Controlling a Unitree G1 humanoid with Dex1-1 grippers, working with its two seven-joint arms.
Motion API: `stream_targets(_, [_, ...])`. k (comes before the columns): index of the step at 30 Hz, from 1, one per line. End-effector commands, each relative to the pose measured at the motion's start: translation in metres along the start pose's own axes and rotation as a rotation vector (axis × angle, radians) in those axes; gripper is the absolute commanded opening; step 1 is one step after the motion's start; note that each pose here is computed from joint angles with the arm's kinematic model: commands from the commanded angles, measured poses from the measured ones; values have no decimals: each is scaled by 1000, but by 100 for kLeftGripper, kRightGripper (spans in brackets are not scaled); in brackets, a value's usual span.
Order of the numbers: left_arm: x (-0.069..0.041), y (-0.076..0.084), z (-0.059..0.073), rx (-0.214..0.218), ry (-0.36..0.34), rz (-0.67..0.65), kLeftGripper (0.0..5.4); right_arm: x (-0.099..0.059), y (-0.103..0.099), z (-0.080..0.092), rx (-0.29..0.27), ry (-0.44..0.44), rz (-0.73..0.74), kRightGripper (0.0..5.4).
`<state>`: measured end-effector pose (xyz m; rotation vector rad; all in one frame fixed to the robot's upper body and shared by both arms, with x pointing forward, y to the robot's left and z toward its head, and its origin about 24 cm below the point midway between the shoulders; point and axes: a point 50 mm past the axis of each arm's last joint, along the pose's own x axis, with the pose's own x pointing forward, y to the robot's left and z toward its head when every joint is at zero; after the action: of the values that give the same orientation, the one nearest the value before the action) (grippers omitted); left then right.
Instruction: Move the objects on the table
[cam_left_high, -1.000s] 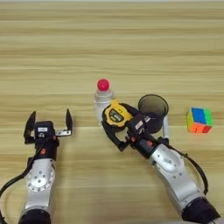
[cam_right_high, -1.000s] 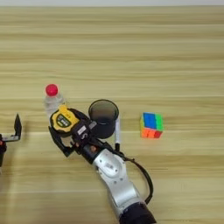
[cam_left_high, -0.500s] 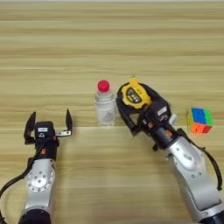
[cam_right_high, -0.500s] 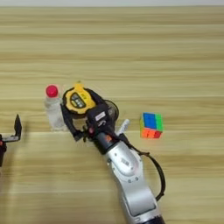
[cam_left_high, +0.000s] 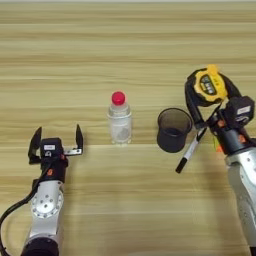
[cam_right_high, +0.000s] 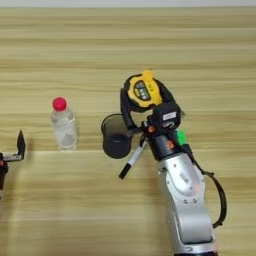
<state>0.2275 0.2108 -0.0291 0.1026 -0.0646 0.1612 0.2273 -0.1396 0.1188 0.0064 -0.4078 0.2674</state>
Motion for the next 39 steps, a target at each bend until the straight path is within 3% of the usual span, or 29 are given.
stream_targets(1, [2, 0, 0, 2, -4, -3, 540, 3, -25, 13, -56, -51, -87, 415])
stream_targets(7, [1, 0, 0, 3, -4, -3, 540, -5, -62, 7, -209, -2, -232, 415])
stream_targets(9, [1, 1, 0, 4, -4, -2, 540, -9, -72, 2, -232, 26, -278, 415])
stream_targets(27, [-1, 3, 1, 5, -6, 0, 540, -40, -115, -66, -275, 302, -478, 415])
stream_targets(30, [-1, 3, 1, 6, -6, 1, 540, -46, -123, -78, -308, 365, -517, 415])
stream_targets(35, [-1, 3, 1, 6, -7, 1, 540, -58, -131, -106, -312, 486, -571, 415])
stream_targets(39, [-2, 4, 1, 7, -10, 4, 540, -63, -134, -116, -348, 532, -588, 415])
